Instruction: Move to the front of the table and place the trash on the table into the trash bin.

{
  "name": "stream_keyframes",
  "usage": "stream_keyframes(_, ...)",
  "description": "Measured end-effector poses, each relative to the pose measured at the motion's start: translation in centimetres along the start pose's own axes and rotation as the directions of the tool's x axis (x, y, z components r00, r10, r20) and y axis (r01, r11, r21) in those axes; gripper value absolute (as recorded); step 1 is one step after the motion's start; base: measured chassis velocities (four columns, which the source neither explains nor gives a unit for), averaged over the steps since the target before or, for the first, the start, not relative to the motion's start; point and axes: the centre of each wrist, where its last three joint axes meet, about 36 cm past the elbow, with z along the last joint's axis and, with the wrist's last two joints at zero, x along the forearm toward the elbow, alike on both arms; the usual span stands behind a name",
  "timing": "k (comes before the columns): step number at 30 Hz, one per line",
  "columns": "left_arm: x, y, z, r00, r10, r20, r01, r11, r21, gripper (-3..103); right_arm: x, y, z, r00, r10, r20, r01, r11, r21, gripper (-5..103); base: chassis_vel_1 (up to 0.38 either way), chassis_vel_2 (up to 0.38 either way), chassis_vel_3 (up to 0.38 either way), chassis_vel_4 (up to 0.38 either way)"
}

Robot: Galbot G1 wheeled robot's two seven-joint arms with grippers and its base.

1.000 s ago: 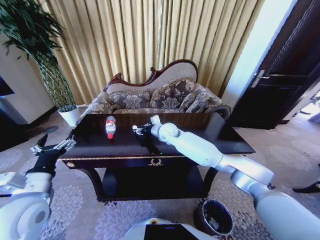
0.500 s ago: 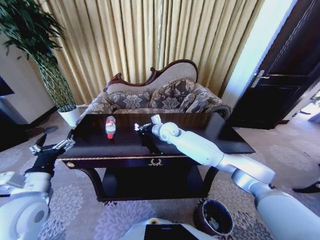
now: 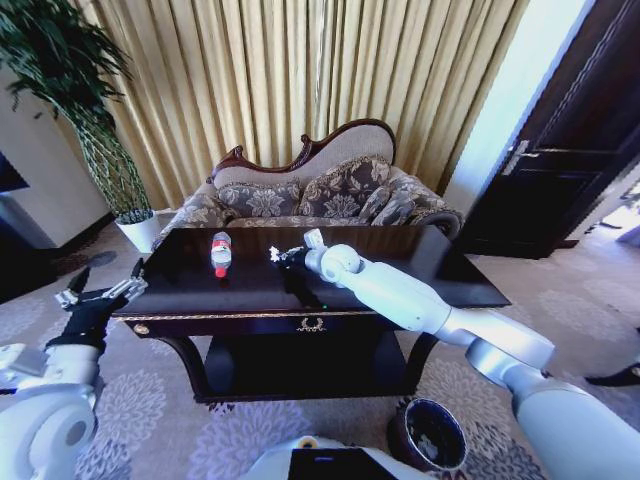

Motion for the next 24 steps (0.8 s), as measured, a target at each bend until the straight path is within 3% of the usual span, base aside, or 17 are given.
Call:
stream_keyframes(8,-0.4,-0.3,0.2,1.0,0.015,0.0,-0.015,1.0,0.014,100,4.6,-3.0,-1.7,0.992,0.074,0.105,-0.074,0.997,-0.012,0,0.0,0.0,0.0,0.0)
stream_keyframes(13,-0.6,-0.3,0.4,1.0,0.015,-0.004,-0.015,1.0,0.022,100,9.8,-8.3,-1.2,0.957,0.232,0.172,-0.223,0.972,-0.072,0,0.0,0.0,0.0,0.0)
stream_keyframes(14,-0.6,-0.3,0.4,1.0,0.015,-0.004,-0.015,1.0,0.022,100,9.8,-8.3,-1.2,0.957,0.232,0.172,-0.223,0.972,-0.072,0,0.0,0.0,0.0,0.0)
stream_keyframes(16,-0.7,-0.3,0.5,1.0,0.017,-0.004,-0.017,1.0,0.026,100,13.2,-11.5,0.1,0.917,0.342,0.206,-0.327,0.94,-0.1,0,0.0,0.0,0.0,0.0)
stream_keyframes(19,-0.8,-0.2,0.5,1.0,0.017,-0.006,-0.017,0.999,0.03,100,15.5,-13.0,1.3,0.888,0.403,0.224,-0.386,0.915,-0.113,0,0.0,0.0,0.0,0.0)
stream_keyframes(21,-0.9,-0.1,0.6,1.0,0.017,-0.009,-0.017,0.999,0.035,100,18.7,-14.4,3.4,0.834,0.492,0.251,-0.479,0.87,-0.115,0,0.0,0.0,0.0,0.0)
stream_keyframes(22,-0.9,-0.1,0.6,1.0,0.017,-0.009,-0.017,0.999,0.035,100,18.7,-14.4,3.4,0.834,0.492,0.251,-0.479,0.87,-0.115,0,0.0,0.0,0.0,0.0)
stream_keyframes(24,-1.0,-0.1,0.8,1.0,0.022,-0.011,-0.021,0.999,0.04,100,20.7,-14.9,5.2,0.797,0.543,0.264,-0.532,0.838,-0.119,0,0.0,0.0,0.0,0.0)
